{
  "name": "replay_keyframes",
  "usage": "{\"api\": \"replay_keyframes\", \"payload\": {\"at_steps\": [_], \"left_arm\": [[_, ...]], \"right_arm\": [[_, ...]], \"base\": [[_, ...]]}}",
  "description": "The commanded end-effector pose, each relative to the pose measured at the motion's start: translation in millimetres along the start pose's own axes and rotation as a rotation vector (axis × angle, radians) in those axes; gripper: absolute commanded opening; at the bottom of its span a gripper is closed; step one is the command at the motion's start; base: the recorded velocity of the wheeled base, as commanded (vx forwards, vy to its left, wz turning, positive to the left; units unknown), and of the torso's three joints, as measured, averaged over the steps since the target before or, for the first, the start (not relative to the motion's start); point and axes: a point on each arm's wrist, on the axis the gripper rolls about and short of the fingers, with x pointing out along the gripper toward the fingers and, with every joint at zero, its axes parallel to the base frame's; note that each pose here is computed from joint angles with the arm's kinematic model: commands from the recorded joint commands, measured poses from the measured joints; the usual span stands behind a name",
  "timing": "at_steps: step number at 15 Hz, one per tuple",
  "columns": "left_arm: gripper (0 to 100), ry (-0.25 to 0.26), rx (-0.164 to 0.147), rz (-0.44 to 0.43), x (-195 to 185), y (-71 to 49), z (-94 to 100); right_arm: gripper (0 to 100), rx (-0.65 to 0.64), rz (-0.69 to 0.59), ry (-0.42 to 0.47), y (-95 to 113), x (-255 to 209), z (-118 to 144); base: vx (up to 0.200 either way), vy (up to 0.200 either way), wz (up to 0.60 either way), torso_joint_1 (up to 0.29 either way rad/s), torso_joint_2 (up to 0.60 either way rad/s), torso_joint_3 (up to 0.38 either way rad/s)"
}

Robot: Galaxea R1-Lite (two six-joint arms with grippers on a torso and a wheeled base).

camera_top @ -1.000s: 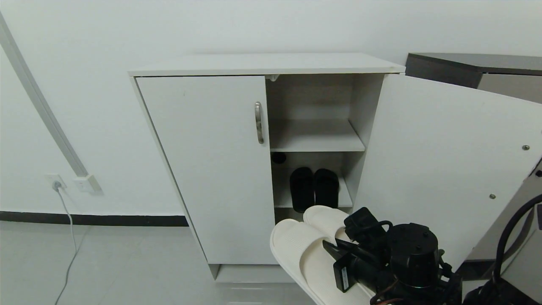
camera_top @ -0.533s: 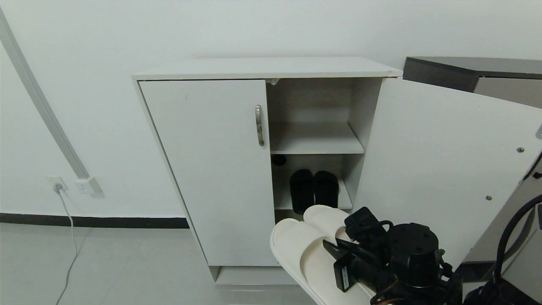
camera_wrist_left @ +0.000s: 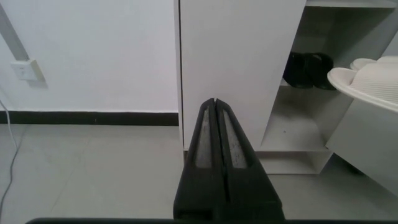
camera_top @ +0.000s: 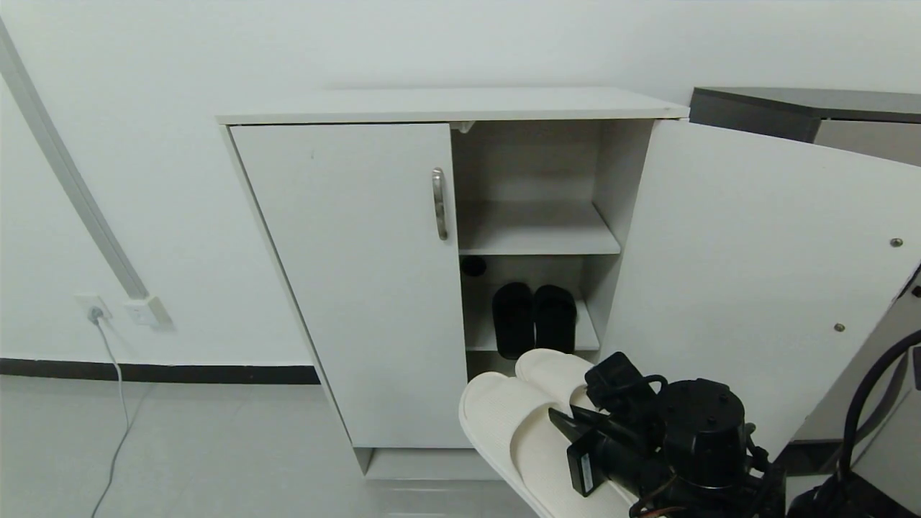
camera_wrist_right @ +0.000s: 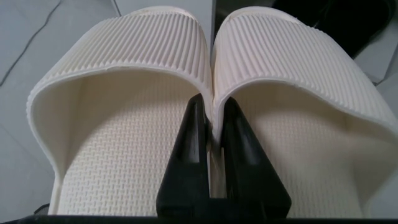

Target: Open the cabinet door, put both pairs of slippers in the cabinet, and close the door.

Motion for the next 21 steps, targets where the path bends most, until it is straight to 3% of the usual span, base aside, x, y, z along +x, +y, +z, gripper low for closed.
{"api": "replay_keyframes", "payload": {"at_steps": [1,6,9,10,12,15,19,21], "left_arm": [[0,0.001,-0.001,0.0,0,0.0,0.1],[0,0.001,-0.001,0.0,0,0.0,0.1],[0,0.001,-0.001,0.0,0,0.0,0.1],[0,0.001,0.001,0.0,0,0.0,0.1],[0,0.001,0.001,0.0,0,0.0,0.1],[0,0.001,-0.001,0.0,0,0.0,0.1],[0,0.001,0.001,0.0,0,0.0,0.1],[0,0.001,-0.001,0.0,0,0.0,0.1]], "right_arm": [[0,-0.003,0.001,0.002,0,0,-1],[0,-0.003,0.005,-0.018,1,2,-2],[0,0.003,0.009,-0.089,4,13,0],[0,0.003,-0.057,-0.16,7,29,9],[0,0.009,-0.213,-0.133,19,49,14],[0,0.077,-0.31,-0.082,38,60,32],[0,0.144,-0.439,0.013,42,51,83],[0,0.158,-0.465,0.013,47,41,113]], "base": [[0.0,0.0,-0.6,0.002,0.0,0.007],[0.0,0.0,0.0,0.0,0.0,0.0],[0.0,0.0,0.0,0.0,0.0,0.0],[0.0,0.0,0.0,0.0,0.0,0.0],[0.0,0.0,0.0,0.0,0.0,0.0],[0.0,0.0,0.0,0.0,0.0,0.0],[0.0,0.0,0.0,0.0,0.0,0.0],[0.0,0.0,0.0,0.0,0.0,0.0]]}}
